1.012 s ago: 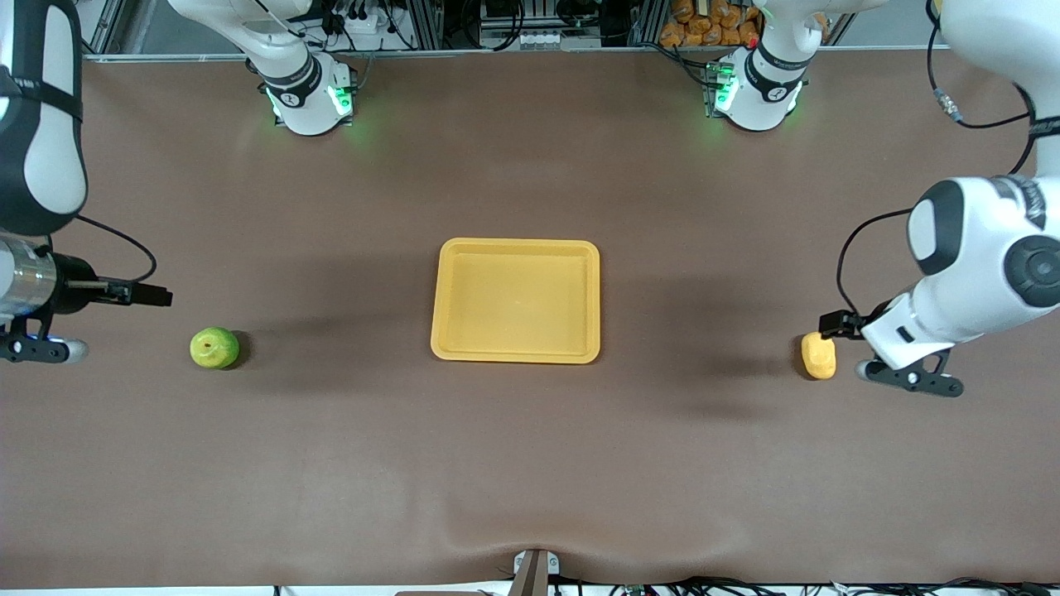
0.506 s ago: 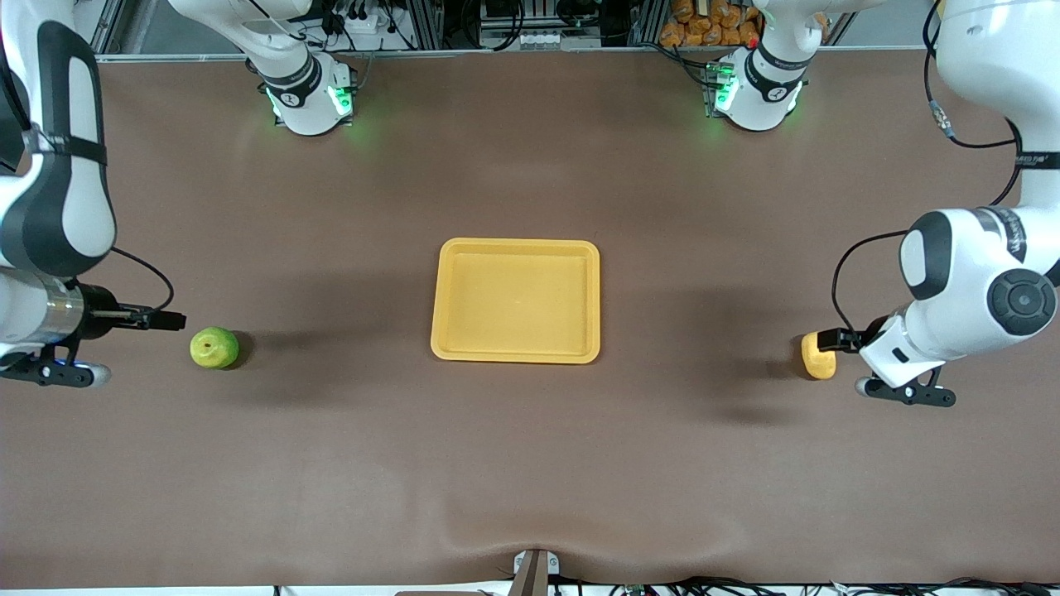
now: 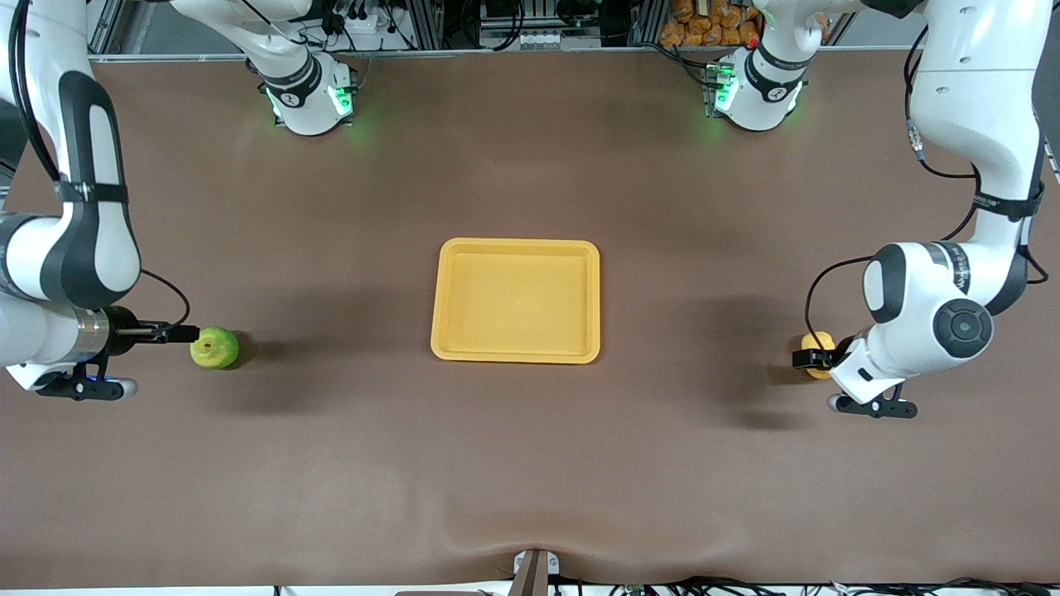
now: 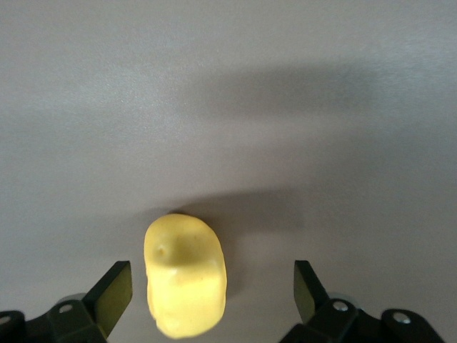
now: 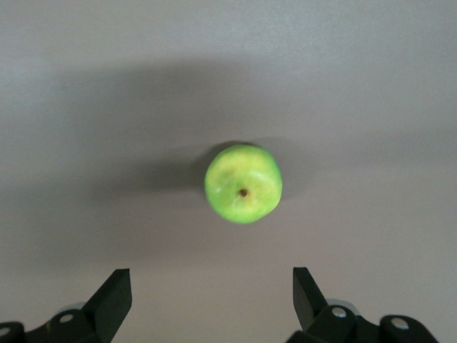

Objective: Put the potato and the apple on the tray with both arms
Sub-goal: 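Reach the left gripper to the potato while the right gripper reaches the apple, then close the left gripper on the potato while the right gripper grasps the apple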

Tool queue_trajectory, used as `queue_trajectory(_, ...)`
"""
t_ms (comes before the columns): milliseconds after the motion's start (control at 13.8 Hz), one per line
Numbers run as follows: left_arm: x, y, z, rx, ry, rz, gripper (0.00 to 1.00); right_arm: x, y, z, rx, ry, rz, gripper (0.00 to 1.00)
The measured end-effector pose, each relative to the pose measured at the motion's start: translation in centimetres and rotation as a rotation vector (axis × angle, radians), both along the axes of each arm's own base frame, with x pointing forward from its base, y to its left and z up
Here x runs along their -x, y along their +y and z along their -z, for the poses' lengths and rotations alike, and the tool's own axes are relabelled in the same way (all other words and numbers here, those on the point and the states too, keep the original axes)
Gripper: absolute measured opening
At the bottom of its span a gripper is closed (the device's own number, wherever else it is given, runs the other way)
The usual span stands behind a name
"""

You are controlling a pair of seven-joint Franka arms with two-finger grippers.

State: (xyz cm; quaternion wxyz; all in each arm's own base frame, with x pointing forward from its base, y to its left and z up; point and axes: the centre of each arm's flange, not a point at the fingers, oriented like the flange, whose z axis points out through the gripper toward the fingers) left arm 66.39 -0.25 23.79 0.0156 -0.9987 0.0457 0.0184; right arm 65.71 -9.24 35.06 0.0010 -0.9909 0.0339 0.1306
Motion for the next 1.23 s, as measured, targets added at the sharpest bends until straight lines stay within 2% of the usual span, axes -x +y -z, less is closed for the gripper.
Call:
queue_trajectory(217,1.2,1.3,2.6,0.001,-0.044,-0.098,1.00,-0.2,-1.1,2.8,0.004,-0.020,0.003,1.00)
queue_trajectory(434,2.8,2.3,5.2,0.004,-0.032,-0.130,1.00,-0.1,-1.0,5.6,-0.033,-0.028,0.031,1.00)
queue_trajectory(723,2.9,2.3,5.0,0.004,-0.036,-0.133,1.00,-0.2,-1.7,8.7,-0.053,-0.031,0.003,1.00)
queue_trajectory(867,2.8,2.3,5.0,0.004,-0.037,-0.133,1.00,0.0,-2.2,9.6,-0.055,-0.022,0.002,1.00)
queue_trajectory(1229,2.8,2.3,5.0,0.004,-0.037,-0.133,1.00,0.5,-2.6,12.0,-0.049,-0.036,0.003,1.00)
